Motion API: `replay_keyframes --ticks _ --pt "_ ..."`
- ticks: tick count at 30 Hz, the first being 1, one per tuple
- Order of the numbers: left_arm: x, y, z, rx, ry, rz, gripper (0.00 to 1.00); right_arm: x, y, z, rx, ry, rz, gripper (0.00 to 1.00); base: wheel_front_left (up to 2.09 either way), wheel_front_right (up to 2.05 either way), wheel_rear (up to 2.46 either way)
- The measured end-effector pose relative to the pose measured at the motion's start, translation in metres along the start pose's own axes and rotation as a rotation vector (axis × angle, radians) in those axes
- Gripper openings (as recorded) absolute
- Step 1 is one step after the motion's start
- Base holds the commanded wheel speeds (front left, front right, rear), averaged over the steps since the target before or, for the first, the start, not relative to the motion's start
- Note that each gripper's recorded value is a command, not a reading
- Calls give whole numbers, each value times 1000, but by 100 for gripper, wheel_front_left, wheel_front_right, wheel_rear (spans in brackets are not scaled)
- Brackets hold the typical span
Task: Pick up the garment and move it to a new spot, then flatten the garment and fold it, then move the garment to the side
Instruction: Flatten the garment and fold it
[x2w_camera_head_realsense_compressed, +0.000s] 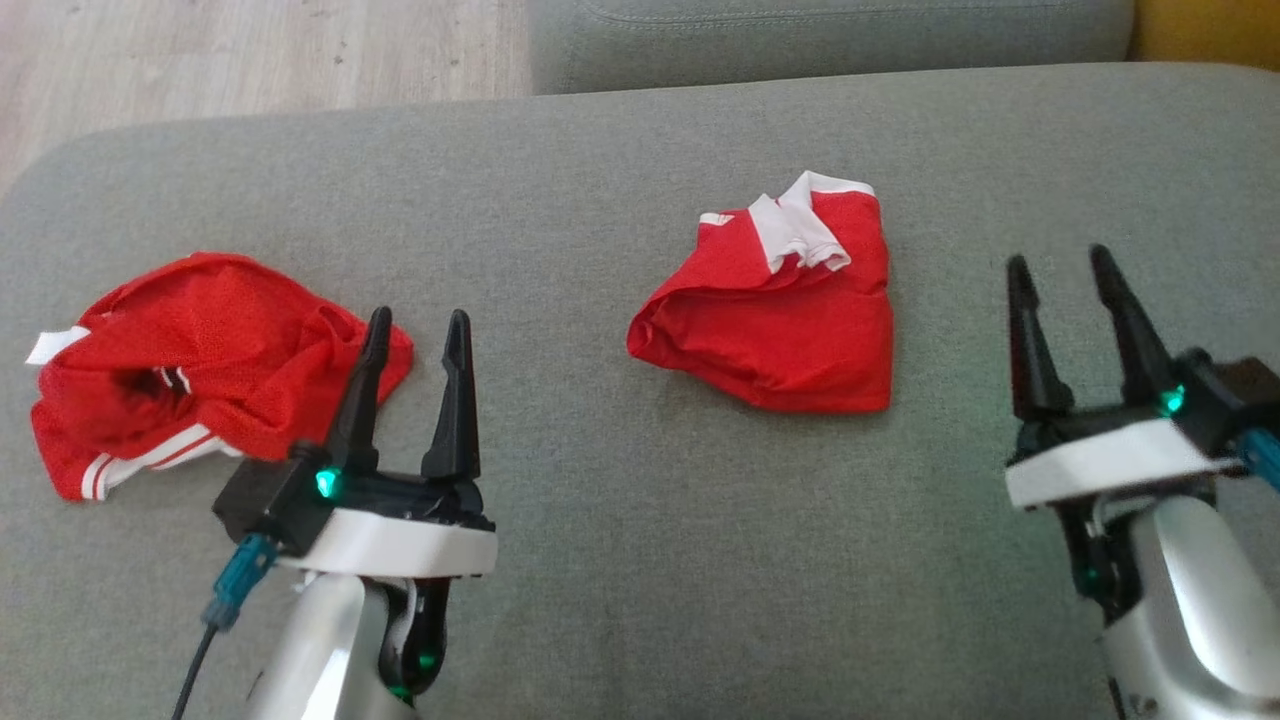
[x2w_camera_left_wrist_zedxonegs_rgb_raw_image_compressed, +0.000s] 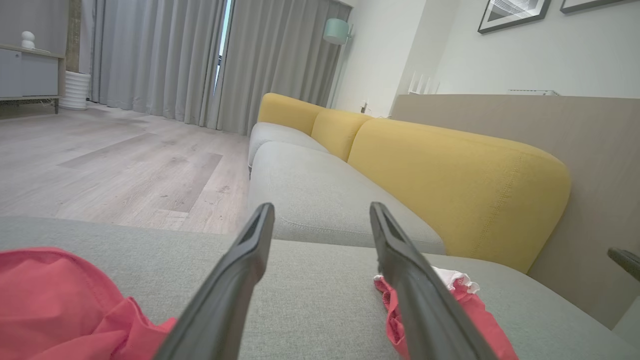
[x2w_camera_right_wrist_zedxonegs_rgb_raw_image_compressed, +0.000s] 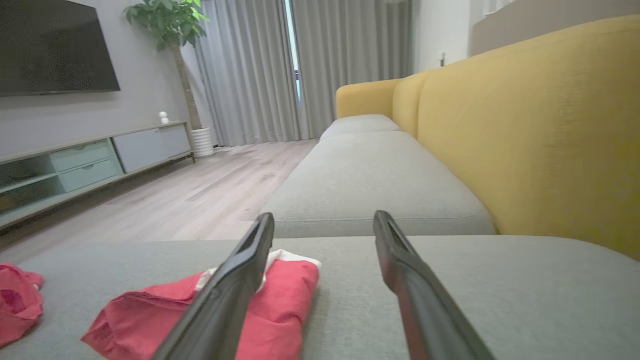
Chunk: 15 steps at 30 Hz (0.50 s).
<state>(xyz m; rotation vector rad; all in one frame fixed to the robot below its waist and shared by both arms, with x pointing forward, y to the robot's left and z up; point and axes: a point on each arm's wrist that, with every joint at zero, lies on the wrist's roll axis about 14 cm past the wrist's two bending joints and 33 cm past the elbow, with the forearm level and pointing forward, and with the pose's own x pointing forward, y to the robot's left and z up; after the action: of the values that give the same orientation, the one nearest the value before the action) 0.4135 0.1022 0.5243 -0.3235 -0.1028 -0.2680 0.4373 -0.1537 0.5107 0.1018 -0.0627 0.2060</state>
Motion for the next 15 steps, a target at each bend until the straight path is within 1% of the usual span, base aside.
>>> replay_keyframes --ticks 2,9,15 --pt "1 -1 -1 -1 1 -5 100 -7 -7 -4 -37 11 -24 100 0 0 0" --pt "0 -7 -5 -8 13 -22 100 -28 -8 -24 -31 55 -87 100 0 0 0" --pt "-4 -10 -14 -17 36 -31 100 -27 -4 -17 -48 31 -84 100 0 0 0"
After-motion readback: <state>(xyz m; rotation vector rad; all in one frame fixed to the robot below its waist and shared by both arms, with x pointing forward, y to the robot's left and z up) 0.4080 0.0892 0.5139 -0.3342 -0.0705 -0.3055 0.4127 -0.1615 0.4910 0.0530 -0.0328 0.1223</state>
